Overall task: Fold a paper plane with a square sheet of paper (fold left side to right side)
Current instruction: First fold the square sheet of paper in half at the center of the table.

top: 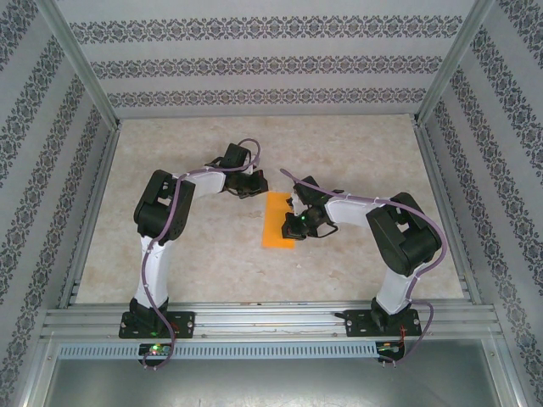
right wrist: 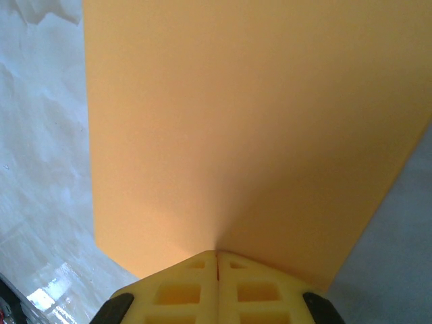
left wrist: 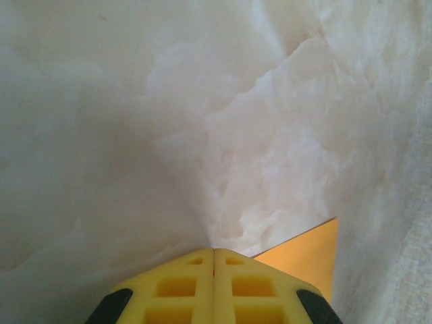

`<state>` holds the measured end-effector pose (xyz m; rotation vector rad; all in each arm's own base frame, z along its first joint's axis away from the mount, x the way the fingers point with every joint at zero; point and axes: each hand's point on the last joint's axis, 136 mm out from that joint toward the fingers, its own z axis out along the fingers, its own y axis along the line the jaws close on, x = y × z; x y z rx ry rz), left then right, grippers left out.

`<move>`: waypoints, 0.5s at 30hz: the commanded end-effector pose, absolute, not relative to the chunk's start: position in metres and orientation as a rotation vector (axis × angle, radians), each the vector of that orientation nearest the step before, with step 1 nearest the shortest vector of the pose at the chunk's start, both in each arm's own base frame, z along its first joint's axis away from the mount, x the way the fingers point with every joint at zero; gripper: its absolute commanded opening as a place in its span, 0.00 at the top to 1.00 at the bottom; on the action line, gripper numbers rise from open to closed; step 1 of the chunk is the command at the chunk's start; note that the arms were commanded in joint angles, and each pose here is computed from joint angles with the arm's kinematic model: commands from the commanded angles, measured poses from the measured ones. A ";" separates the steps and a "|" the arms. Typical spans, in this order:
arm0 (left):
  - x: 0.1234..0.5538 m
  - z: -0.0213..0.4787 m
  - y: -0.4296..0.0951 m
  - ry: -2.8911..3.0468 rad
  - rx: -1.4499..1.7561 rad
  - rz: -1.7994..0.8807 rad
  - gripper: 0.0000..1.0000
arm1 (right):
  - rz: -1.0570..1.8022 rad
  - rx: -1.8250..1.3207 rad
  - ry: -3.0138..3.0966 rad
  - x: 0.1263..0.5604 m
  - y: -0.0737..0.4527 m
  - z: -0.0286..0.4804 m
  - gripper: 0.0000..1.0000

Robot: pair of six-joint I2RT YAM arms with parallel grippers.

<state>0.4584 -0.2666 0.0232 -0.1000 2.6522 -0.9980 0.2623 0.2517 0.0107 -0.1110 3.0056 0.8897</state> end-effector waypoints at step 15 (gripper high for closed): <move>0.446 0.073 -0.209 2.497 -0.147 -0.791 1.00 | 0.635 0.010 3.176 0.236 0.210 -0.028 1.00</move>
